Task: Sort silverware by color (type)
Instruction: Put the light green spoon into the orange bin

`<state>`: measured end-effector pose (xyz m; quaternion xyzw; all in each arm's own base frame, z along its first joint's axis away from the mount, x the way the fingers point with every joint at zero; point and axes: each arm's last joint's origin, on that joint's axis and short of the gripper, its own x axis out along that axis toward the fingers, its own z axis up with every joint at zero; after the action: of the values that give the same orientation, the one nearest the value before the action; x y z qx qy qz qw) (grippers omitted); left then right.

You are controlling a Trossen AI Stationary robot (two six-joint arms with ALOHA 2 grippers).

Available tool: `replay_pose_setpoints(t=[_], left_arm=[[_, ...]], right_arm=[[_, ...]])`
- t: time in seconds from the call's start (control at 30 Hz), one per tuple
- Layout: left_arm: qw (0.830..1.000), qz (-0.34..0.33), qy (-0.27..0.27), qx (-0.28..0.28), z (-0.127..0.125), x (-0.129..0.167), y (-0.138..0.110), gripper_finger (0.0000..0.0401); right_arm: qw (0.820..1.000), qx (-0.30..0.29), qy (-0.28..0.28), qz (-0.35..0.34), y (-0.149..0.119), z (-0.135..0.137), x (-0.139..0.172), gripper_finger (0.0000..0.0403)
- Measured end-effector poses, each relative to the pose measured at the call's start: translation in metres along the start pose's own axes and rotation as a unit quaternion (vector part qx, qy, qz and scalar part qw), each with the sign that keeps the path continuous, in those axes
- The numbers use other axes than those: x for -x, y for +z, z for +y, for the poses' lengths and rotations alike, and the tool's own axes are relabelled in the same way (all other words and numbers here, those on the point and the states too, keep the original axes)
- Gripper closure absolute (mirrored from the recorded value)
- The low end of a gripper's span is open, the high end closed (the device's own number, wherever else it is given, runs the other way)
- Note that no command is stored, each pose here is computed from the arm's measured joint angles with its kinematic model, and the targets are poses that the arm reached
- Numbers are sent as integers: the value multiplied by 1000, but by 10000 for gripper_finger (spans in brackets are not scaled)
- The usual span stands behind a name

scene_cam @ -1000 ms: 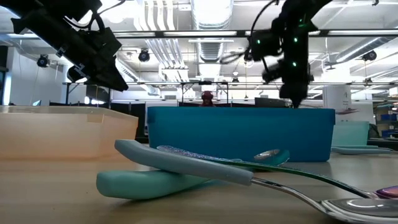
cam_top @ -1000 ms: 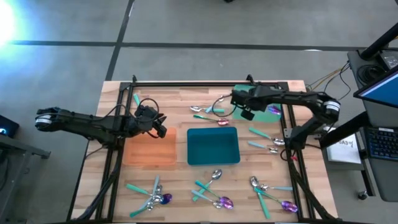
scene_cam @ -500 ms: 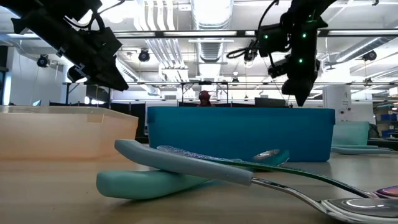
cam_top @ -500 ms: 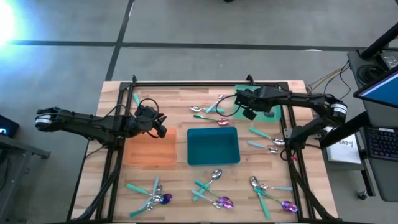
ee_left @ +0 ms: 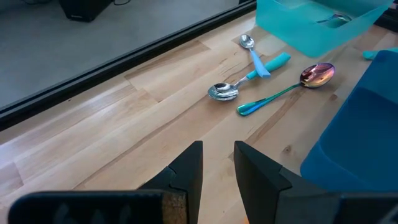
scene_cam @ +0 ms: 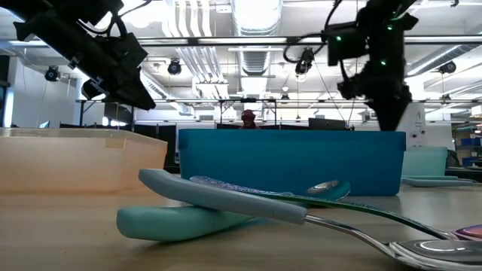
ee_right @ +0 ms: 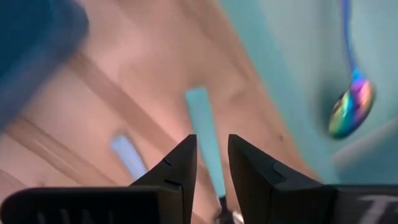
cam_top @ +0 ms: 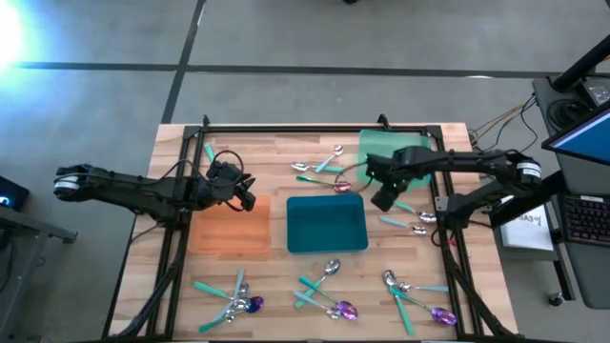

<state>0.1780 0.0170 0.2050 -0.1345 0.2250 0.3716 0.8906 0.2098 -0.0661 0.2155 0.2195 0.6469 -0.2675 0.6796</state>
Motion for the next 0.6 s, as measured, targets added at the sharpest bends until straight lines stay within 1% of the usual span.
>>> replay_pose_setpoints(t=[0.17, 0.4, 0.5, 0.6], left_arm=[[1000, 0, 0, -1, 0, 0, 0, 326], [1000, 0, 0, -1, 0, 0, 0, 326], [1000, 0, 0, -1, 0, 0, 0, 326], [1000, 0, 0, 0, 0, 0, 0, 326]], right_arm=[[999, -3, -15, 33, -15, 5, -18, 317], [997, -25, -34, 69, -31, 1, -37, 299], [996, -28, -17, 78, -34, 1, -43, 294], [997, -29, -3, 73, -34, 2, -47, 291]])
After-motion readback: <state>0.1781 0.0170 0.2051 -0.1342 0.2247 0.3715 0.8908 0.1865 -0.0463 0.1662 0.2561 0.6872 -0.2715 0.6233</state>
